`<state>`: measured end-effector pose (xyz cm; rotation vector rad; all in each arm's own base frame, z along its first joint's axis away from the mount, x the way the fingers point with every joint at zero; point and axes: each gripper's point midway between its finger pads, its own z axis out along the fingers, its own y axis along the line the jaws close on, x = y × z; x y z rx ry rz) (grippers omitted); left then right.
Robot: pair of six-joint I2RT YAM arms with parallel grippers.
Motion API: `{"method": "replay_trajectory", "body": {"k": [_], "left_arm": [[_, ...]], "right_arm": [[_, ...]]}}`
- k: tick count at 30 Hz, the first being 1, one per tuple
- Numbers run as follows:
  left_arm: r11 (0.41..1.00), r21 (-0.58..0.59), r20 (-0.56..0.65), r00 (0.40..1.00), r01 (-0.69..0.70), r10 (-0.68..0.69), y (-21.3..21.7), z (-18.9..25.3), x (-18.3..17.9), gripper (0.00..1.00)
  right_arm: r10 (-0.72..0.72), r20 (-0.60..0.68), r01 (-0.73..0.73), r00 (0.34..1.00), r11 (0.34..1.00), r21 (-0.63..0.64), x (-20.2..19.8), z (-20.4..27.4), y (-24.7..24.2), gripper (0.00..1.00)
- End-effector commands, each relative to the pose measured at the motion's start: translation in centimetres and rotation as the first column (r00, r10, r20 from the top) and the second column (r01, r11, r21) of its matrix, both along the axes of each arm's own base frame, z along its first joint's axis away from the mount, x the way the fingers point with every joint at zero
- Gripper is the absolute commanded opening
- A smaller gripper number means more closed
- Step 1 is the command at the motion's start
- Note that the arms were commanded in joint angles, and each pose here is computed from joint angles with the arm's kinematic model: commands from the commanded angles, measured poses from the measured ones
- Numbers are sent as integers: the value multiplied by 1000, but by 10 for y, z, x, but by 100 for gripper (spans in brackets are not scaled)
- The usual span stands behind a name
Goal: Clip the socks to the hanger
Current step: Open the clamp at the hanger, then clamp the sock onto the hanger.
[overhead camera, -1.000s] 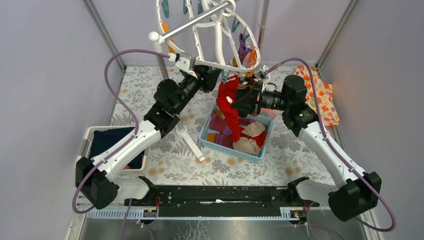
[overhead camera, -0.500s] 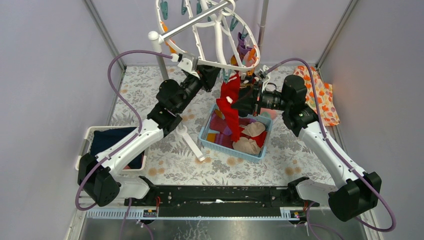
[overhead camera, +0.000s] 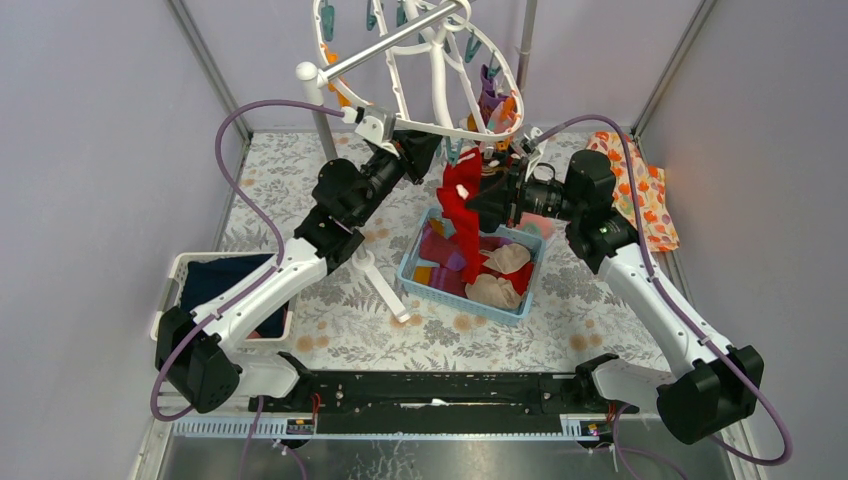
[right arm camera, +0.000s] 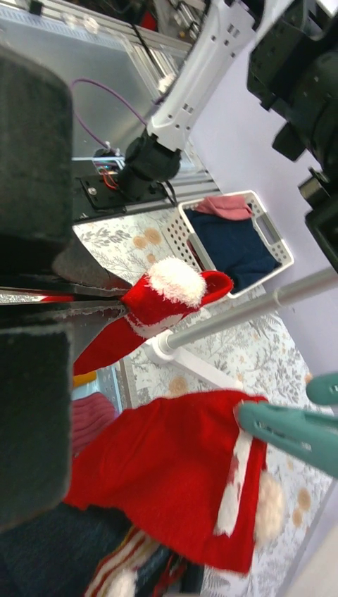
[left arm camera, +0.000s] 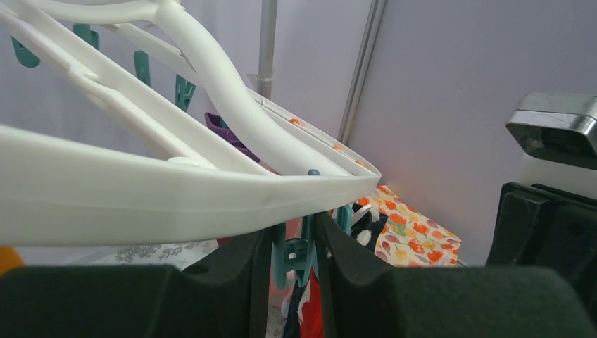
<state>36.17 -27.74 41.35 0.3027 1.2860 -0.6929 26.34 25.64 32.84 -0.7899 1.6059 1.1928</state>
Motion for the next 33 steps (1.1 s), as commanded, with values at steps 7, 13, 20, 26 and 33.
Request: {"method": "replay_trajectory", "body": {"k": [7,13,20,26,33], "left_arm": [[995,-98,-47,999,11,-15,5,13,-5,15],[992,-125,-92,996,-7,-5,7,10,-3,15],[990,-139,-105,994,-7,-8,7,10,-4,14],[989,-149,-114,993,-3,-14,7,10,-5,14],[986,-169,-126,992,0,-22,7,11,-6,14]], "right_arm": [[-130,-11,130,991,987,99,23,40,2,0],[-258,-61,261,964,964,56,35,32,16,0],[-337,-36,338,941,941,14,40,19,15,0],[-350,24,350,936,937,18,46,16,15,0],[-373,44,372,927,928,33,54,20,16,0]]}}
